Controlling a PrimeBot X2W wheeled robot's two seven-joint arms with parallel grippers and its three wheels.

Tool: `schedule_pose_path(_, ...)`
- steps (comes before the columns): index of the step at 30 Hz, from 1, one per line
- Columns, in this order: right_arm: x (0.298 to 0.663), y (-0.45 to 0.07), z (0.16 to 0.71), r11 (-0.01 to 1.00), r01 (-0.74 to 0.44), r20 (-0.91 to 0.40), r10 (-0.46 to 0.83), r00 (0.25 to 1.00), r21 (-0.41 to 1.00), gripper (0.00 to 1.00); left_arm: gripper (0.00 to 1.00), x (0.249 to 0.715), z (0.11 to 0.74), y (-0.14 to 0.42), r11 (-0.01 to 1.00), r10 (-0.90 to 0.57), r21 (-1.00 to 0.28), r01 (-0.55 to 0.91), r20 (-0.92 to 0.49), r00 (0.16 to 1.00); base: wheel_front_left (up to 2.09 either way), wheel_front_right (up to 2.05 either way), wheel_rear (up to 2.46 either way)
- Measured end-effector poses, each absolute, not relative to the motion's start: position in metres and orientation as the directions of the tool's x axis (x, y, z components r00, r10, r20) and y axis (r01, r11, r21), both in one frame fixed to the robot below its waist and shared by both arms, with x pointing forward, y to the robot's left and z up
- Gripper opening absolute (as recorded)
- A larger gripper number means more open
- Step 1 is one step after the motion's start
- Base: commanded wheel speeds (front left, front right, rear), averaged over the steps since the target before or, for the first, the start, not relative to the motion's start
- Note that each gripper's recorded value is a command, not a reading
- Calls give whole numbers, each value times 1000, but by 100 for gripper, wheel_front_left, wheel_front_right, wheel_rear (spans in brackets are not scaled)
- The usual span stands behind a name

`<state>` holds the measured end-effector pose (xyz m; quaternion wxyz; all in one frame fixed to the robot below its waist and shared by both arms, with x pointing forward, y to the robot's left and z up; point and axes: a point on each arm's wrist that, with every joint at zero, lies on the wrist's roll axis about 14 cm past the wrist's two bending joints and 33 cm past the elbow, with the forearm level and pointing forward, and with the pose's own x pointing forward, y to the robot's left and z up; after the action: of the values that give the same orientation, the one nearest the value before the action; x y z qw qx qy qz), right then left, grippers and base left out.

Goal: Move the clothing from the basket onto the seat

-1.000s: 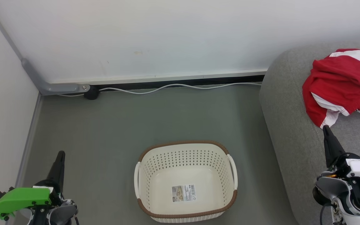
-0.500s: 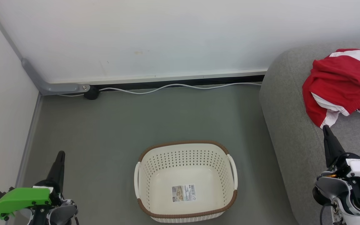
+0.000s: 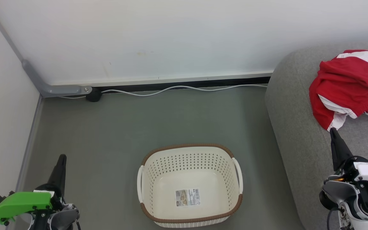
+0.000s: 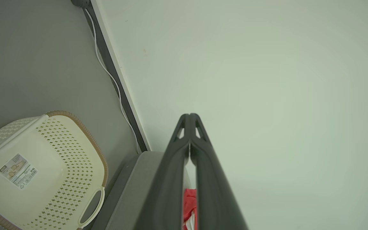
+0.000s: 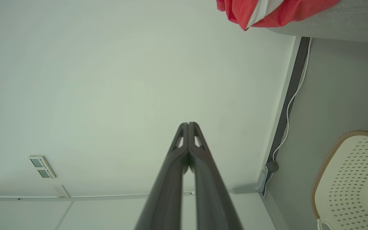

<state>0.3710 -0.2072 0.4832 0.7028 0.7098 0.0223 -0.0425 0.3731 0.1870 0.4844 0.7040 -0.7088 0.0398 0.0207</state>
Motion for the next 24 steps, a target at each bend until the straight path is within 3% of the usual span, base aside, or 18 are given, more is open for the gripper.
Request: schedule_pose_path(24,371,-207,484,-13,90,-90,-28,996,996,0,0,373,485,187,-6,-27,-996,-85,-85,996,0,0,0)
